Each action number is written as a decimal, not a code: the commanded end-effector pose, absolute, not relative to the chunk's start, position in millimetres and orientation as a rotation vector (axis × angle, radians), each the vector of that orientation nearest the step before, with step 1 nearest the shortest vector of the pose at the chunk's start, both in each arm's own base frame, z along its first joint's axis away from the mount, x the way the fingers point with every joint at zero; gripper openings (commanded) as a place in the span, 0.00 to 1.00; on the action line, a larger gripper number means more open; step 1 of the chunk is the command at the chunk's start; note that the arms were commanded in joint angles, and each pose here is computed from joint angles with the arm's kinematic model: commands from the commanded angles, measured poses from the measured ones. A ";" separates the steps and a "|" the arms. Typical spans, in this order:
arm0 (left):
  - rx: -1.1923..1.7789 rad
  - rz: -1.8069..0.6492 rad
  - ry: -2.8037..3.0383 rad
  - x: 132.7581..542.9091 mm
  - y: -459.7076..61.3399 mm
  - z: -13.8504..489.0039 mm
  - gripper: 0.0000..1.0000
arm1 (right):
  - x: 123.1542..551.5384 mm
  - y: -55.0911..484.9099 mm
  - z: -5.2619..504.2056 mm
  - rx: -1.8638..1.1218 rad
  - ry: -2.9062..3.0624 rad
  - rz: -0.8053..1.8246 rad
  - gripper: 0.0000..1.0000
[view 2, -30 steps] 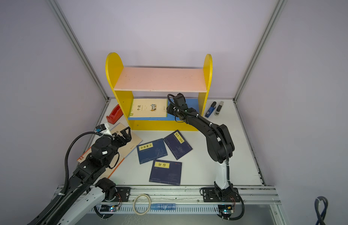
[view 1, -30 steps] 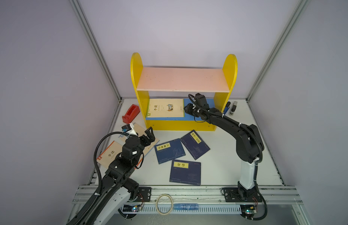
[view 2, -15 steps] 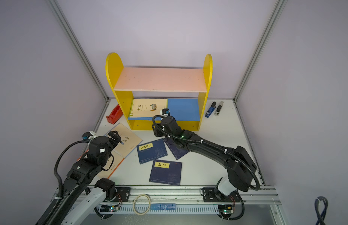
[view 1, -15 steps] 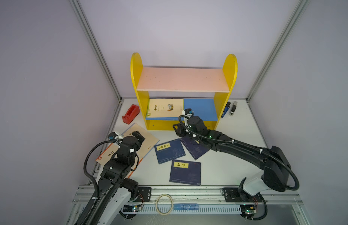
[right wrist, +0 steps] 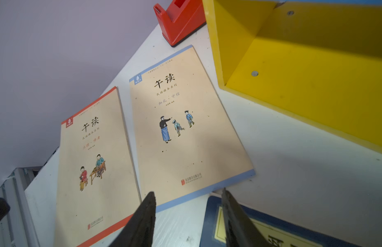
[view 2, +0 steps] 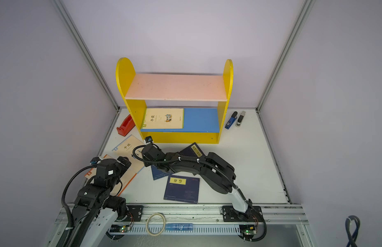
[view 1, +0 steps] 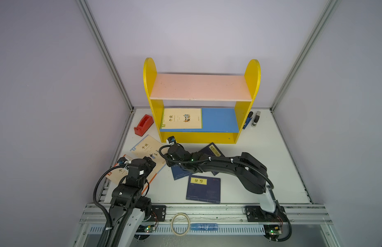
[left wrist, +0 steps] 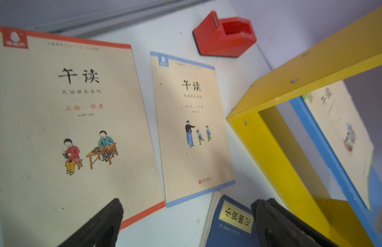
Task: Stacking books/files
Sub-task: Pick up the book from the middle-left of the table.
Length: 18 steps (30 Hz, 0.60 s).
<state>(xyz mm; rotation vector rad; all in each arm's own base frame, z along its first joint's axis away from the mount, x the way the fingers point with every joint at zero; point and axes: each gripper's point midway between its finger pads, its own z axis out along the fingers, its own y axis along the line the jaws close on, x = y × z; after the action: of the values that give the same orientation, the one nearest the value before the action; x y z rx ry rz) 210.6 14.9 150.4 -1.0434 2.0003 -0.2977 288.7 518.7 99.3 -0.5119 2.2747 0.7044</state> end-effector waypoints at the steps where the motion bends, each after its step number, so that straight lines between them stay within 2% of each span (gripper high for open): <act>1: -1.025 -0.374 2.072 224.7 1.6 138.1 1.00 | 288.6 518.7 72.4 -0.560 2.361 0.610 0.52; 7: -1.007 -0.541 2.173 254.7 -13.5 112.7 1.00 | 294.7 526.1 44.1 -0.560 2.430 0.608 0.53; 18: -1.074 -0.583 2.209 274.1 -1.8 88.7 1.00 | 315.1 511.7 13.5 -0.434 2.556 0.610 0.53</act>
<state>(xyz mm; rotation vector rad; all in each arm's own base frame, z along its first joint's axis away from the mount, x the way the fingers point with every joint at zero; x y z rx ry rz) 263.0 3.8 83.5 -1.1246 2.2215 -0.5124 317.4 517.5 24.9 -0.4749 2.4960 0.6116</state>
